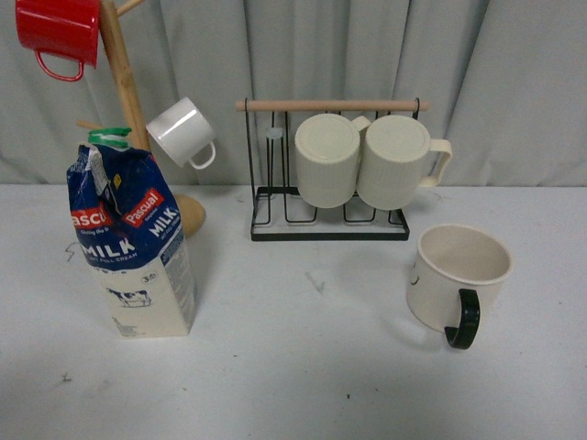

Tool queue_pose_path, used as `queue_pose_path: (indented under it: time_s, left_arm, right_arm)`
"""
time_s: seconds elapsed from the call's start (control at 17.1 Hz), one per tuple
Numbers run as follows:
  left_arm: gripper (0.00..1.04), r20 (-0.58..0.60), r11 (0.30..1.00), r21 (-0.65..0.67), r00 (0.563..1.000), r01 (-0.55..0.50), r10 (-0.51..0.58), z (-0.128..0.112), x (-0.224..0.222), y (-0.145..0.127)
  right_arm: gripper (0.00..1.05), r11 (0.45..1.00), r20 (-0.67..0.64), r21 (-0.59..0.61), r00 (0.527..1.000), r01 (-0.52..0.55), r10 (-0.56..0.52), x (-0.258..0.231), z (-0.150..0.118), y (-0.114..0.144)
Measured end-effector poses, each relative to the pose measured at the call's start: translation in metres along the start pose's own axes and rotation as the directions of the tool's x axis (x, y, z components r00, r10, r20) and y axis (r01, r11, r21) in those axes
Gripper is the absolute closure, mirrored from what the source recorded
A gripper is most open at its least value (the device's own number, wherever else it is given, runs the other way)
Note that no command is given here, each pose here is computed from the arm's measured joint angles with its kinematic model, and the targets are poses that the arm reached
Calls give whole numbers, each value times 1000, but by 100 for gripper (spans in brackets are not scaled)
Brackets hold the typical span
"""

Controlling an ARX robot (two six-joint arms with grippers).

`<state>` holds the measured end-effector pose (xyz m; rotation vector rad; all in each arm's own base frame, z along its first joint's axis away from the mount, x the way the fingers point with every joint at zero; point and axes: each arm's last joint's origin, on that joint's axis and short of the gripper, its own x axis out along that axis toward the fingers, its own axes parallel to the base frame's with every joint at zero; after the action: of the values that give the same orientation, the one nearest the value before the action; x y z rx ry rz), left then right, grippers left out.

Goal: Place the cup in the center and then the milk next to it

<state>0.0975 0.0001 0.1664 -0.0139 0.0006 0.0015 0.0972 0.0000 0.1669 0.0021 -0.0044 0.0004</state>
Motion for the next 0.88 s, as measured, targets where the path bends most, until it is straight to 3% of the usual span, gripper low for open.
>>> queue_pose_path:
  time_s: [0.88]
  left_arm:
    - [7,0,1000,0,1000,0,0,0,0,0]
  right_arm:
    - [6,1000,0,0,1000,0,0,0,0,0]
